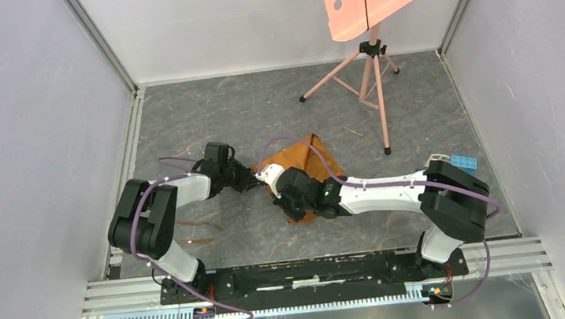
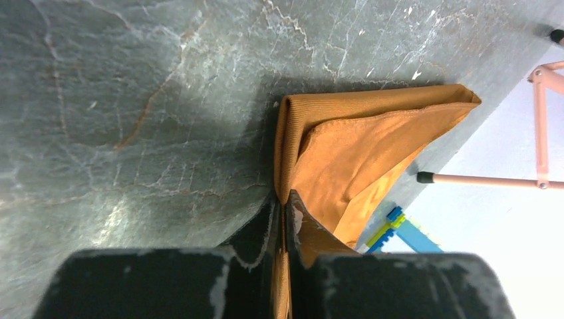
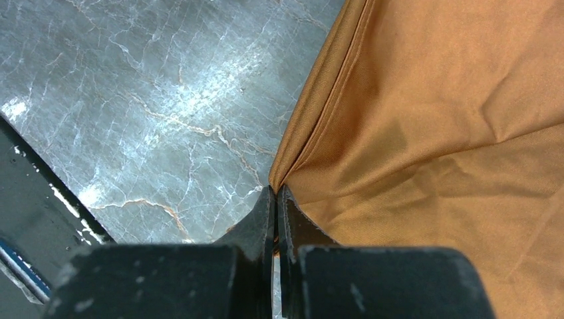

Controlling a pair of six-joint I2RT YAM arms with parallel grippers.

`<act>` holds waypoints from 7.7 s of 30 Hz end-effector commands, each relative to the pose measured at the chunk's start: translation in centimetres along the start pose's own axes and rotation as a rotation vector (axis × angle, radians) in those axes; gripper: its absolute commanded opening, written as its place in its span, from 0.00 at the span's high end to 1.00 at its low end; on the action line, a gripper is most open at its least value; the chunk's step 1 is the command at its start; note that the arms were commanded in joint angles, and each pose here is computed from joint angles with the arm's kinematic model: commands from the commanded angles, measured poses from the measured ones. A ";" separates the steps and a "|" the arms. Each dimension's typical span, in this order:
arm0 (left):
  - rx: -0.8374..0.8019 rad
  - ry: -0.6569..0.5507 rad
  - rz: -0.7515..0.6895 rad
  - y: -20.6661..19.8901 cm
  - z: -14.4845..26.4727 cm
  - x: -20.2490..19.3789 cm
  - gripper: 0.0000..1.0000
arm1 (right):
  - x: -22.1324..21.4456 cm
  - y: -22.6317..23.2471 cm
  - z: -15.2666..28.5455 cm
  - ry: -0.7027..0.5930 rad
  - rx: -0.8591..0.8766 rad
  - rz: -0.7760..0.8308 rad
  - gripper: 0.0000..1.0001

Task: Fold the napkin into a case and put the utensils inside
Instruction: Pick up the upper triangle-folded napkin from the center of the board, then turn over the upper triangle folded napkin at the center of the board, then move the lower triangle-folded napkin to the center of the board, then pick up the lower triangle-folded napkin from the center of the board.

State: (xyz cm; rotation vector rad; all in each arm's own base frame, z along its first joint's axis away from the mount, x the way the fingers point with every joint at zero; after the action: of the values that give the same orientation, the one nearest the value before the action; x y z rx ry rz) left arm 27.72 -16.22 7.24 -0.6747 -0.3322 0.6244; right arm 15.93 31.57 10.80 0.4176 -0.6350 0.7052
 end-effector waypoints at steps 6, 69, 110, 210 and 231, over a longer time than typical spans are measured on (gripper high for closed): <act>0.149 -0.135 -0.115 -1.5 8.0 0.6 0.98 | 2.7 4.3 2.2 -0.108 0.197 0.049 1.00; 0.009 0.008 -0.819 -8.5 11.4 -0.7 0.15 | -10.6 -11.1 3.4 0.164 -0.339 -0.323 0.45; 0.183 0.074 -0.635 -3.4 -0.5 3.4 0.49 | -9.7 -13.9 6.8 0.134 -0.343 -0.166 0.74; -0.030 -0.104 -0.110 0.3 4.5 0.2 0.09 | 0.2 1.2 5.0 -0.076 0.188 -0.218 1.00; 0.192 -0.240 -0.344 -0.6 4.8 1.6 0.90 | -4.3 0.4 5.6 -0.101 0.498 -0.313 1.00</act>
State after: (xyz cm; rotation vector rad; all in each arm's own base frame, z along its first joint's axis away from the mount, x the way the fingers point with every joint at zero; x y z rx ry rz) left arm 26.23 -14.55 8.22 -0.5270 -0.4755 0.4809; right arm 12.67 26.65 12.08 0.7741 -0.5383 0.5255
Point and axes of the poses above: each gripper's point midway between its finger pads, its own z axis back along the fingers, its own y axis along the line the jaws close on, x = y × z, the point moved 7 cm from there along z, back along the fingers, and after that the axes turned 9 degrees about -z, right-handed, at the moved point
